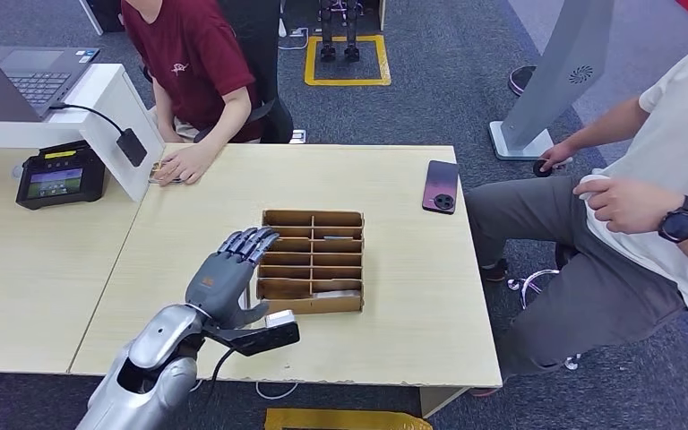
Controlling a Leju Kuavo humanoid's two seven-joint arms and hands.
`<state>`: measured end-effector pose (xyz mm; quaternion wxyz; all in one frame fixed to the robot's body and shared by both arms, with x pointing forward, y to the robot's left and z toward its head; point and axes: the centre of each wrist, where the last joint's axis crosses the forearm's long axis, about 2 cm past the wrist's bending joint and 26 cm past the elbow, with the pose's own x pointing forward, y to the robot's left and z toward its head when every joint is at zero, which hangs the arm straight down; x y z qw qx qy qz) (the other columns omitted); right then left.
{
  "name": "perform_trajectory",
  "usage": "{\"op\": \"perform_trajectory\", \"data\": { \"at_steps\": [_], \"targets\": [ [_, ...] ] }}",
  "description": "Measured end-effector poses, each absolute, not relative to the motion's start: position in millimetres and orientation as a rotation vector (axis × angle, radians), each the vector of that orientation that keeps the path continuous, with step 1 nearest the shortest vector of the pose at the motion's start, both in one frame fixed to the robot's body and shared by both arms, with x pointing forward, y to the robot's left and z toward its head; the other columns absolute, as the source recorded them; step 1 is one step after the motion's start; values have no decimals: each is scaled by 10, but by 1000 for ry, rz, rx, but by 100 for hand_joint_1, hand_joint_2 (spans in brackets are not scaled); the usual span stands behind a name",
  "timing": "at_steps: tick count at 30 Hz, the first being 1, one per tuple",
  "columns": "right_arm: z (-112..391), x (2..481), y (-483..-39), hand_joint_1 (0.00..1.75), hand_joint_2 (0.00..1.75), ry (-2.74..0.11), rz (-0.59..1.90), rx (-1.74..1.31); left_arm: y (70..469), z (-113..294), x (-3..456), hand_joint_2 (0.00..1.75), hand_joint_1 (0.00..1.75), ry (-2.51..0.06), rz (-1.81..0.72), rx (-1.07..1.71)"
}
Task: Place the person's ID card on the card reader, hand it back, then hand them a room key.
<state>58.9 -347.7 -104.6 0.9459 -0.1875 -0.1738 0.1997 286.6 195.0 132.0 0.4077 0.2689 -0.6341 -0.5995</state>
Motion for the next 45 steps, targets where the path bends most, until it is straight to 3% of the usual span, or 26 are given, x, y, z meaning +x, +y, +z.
{"op": "perform_trajectory", "data": {
  "at_steps": [45],
  "targets": [
    [-1045, 596, -3484, 0, 175, -358, 430, -383, 2011, 1173, 2787, 175, 0, -1571, -1480, 556]
  ]
}}
